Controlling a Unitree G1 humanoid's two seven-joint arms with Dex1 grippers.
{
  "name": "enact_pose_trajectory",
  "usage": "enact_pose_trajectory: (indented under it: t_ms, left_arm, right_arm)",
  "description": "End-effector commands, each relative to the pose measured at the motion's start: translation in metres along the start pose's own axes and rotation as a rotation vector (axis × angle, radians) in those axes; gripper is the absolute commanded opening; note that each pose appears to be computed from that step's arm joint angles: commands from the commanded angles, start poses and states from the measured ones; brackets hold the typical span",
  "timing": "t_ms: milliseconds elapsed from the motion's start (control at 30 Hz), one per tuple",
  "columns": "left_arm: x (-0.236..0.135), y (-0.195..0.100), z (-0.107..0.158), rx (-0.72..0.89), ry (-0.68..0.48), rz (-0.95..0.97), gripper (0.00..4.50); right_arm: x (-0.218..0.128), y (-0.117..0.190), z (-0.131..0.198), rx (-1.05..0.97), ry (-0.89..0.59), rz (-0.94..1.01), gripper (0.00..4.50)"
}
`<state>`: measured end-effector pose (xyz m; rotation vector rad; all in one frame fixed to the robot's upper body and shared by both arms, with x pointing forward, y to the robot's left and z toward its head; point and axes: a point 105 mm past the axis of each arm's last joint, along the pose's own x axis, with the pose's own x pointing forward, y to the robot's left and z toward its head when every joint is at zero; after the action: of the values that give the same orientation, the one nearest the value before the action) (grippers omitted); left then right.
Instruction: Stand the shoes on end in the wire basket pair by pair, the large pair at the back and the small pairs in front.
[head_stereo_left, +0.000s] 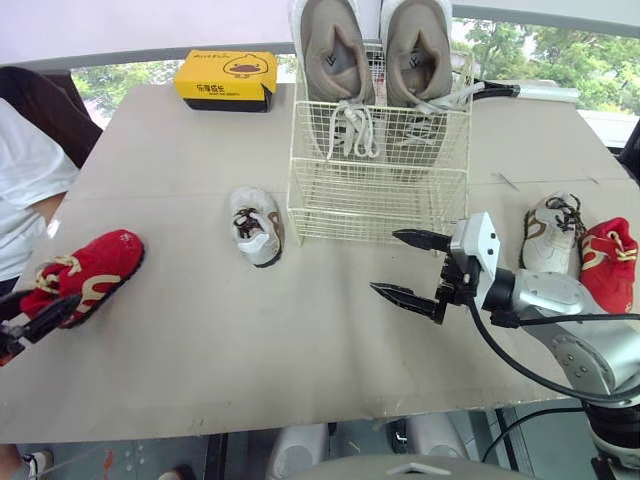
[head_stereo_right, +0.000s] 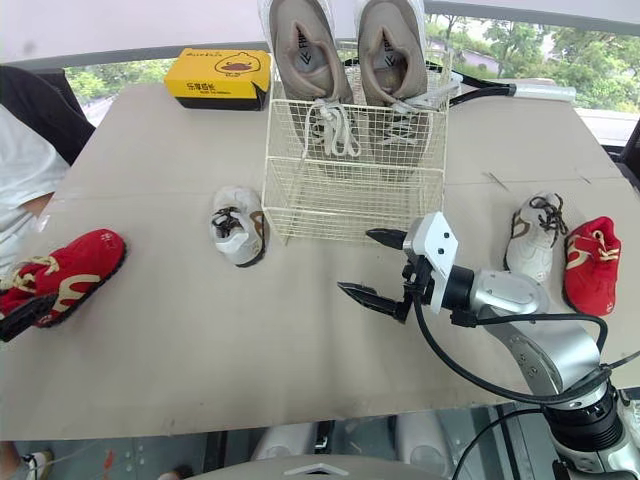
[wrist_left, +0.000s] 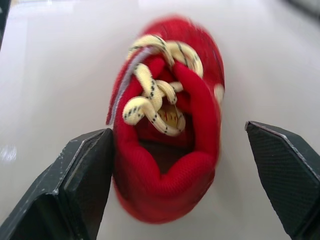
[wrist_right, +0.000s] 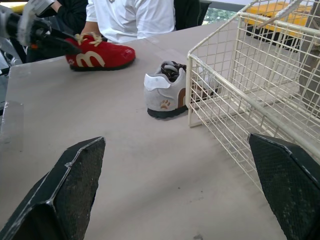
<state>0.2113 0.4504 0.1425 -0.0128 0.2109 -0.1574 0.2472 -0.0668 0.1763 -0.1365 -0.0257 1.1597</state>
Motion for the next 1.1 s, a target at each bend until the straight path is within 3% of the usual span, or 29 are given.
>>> enact_pose_trajectory:
  t_ms: [33,100,200,333,433,533,667,900,1100]
  left_arm:
    - [0.008,-0.006,0.033,0.012,-0.112,-0.018,4.5]
    - [0.013,-0.012,0.038,-0.001,-0.132,-0.036,4.5]
    - [0.028,-0.047,0.049,-0.049,-0.157,-0.16,4.5]
    - [0.051,-0.136,0.049,-0.182,-0.139,-0.403,4.5]
    - [0.057,-0.168,0.051,-0.235,-0.16,-0.432,4.5]
    - [0.066,-0.164,0.053,-0.212,-0.218,-0.289,4.5]
    - [0.068,-0.175,0.039,-0.131,-0.151,-0.25,4.5]
    - [0.073,-0.22,0.04,-0.188,-0.201,-0.293,4.5]
    - [0.07,-0.203,0.02,-0.182,-0.141,-0.201,4.5]
  right_arm:
    - [-0.002,0.003,0.015,-0.047,-0.041,0.001,4.43]
    - [-0.002,0.003,0.015,-0.048,-0.042,0.003,4.43]
    - [-0.002,0.002,0.016,-0.047,-0.044,0.001,4.43]
    - [-0.002,0.002,0.016,-0.043,-0.046,0.001,4.43]
    - [-0.002,0.004,0.016,-0.041,-0.048,-0.001,4.43]
    - [-0.002,0.005,0.017,-0.036,-0.049,-0.006,4.43]
    - [-0.004,0.005,0.015,-0.028,-0.043,-0.013,4.43]
    - [-0.003,0.005,0.013,-0.023,-0.041,-0.014,4.43]
    - [-0.003,0.003,0.014,-0.026,-0.041,-0.011,4.43]
